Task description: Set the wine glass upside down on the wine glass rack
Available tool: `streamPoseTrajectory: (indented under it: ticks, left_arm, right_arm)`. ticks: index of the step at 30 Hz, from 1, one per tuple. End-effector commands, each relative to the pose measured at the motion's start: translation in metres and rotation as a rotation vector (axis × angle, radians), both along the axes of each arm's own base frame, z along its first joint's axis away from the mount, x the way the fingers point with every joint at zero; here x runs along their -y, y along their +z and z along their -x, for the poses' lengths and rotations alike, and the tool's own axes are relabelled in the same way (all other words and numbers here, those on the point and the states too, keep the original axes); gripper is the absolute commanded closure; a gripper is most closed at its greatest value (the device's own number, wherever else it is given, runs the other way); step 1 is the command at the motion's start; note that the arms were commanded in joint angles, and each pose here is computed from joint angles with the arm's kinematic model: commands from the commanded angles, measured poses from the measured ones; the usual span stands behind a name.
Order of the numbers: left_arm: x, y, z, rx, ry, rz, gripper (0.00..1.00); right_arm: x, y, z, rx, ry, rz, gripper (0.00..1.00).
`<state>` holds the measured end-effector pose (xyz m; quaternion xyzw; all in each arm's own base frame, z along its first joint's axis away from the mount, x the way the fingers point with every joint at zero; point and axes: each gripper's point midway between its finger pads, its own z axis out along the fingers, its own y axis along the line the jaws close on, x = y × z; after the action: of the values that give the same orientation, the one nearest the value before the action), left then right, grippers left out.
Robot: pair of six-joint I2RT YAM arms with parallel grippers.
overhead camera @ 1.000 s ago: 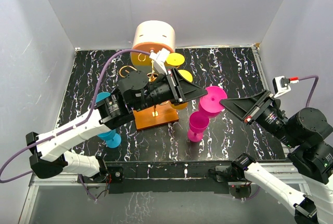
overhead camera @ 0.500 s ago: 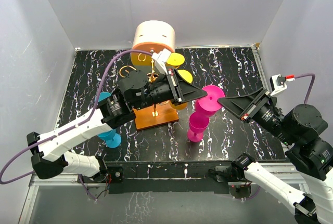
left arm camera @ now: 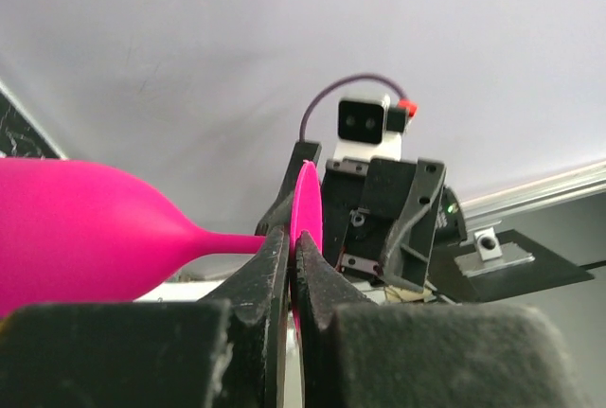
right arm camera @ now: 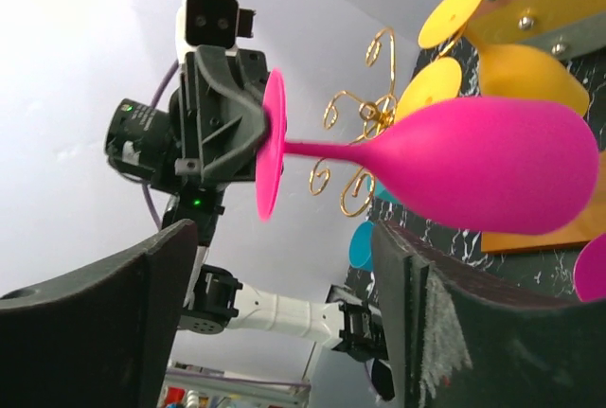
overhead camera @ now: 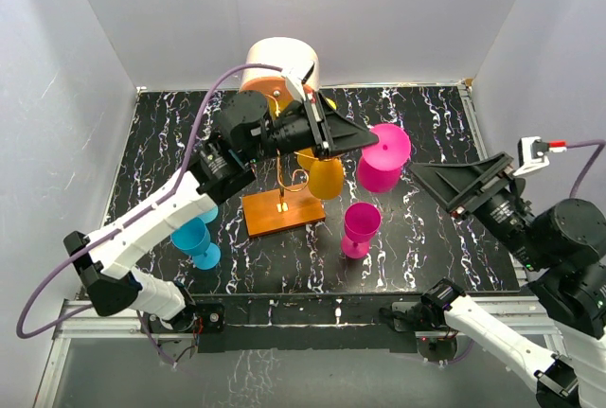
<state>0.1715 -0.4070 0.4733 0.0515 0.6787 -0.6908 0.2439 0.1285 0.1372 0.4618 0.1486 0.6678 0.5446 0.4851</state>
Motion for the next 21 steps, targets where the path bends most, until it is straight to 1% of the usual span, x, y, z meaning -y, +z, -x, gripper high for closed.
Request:
streamPoseTrajectory:
  ticks: [1,4,10,12,16,21]
  left_arm:
    - [-0.013,0.051,-0.003,0.044,-0.077,0.129,1.00]
    - [-0.010,0.062,-0.020,0.051,-0.082,0.151,1.00]
    - [-0.009,0.088,-0.052,0.055,-0.127,0.258,1.00]
    - [-0.011,0.092,-0.065,0.052,-0.122,0.274,1.00]
    - [-0.021,0.100,-0.091,0.071,-0.057,0.282,1.00]
    - [-0.045,0.105,-0.126,0.091,0.056,0.277,1.00]
  right_arm:
    - [0.029,0.041,0.012,0.151,-0.094,-0.053,0.22]
    - [0.036,0.043,0.015,0.159,-0.120,-0.056,0.19]
    - [0.044,0.040,0.020,0.153,-0.137,-0.072,0.17]
    - [0.046,0.040,0.022,0.153,-0.141,-0.078,0.17]
    - [0.050,0.041,0.025,0.157,-0.150,-0.086,0.16]
    - [0.048,0.040,0.023,0.151,-0.149,-0.076,0.16]
